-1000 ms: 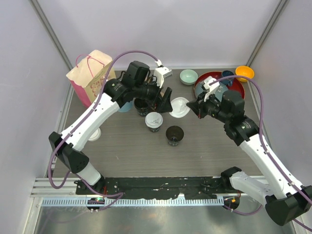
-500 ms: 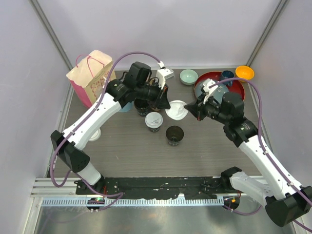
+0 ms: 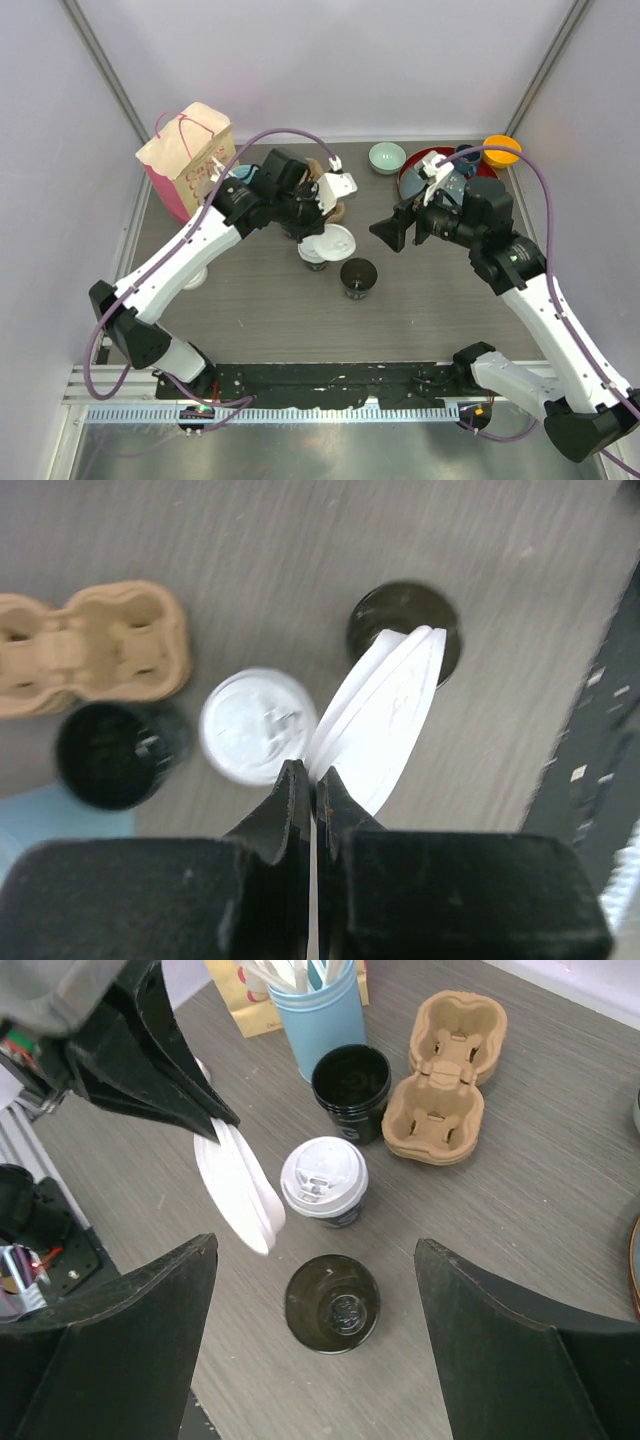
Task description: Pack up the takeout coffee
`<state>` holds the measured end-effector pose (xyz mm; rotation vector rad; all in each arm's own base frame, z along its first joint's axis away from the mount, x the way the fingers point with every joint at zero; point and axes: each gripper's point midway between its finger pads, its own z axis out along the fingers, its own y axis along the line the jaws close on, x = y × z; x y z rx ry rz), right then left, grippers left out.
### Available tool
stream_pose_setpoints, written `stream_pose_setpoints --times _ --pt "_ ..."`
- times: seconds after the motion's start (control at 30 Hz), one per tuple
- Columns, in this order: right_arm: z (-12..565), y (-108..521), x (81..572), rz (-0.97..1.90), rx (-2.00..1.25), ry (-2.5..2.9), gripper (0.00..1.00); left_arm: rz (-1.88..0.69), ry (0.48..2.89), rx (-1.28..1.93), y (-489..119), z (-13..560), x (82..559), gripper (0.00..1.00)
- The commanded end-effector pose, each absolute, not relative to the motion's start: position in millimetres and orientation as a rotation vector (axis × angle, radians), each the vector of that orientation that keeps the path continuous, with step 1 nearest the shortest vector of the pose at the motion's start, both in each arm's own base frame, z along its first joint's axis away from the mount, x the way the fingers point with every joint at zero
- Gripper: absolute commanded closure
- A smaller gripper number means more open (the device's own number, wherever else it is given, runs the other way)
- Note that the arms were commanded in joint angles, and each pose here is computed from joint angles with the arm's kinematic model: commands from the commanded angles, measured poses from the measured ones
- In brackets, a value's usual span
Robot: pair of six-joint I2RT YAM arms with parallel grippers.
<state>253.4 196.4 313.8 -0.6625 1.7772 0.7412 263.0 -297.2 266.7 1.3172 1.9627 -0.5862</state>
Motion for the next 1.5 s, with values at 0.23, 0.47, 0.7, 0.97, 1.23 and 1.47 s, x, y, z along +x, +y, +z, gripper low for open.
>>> stream_pose_setpoints --times 0.23,0.47,0.7,0.97,1.23,1.47 --pt "354.7 187.9 222.6 0.841 -0.511 1.796 0.15 0.406 0.761 1.862 -257.4 328.6 231.4 1.0" --pt "364.8 193.0 207.9 0.877 -0.608 1.741 0.25 0.688 -0.145 1.626 -284.7 303.8 165.1 1.0" --pt "345.5 215.1 208.6 1.002 -0.649 1.779 0.33 0.83 -0.404 1.494 -284.4 279.4 138.4 1.0" --pt "302.1 236.4 220.0 1.002 -0.512 1.975 0.4 0.983 -0.379 1.41 -272.7 286.8 146.1 1.0" --pt "295.0 250.6 210.7 0.937 -0.655 1.932 0.4 0.977 -0.376 1.392 -268.5 285.8 142.4 1.0" --pt "277.5 259.5 217.7 0.898 -0.797 1.958 0.49 0.98 -0.368 1.374 -267.7 292.1 141.3 1.0"
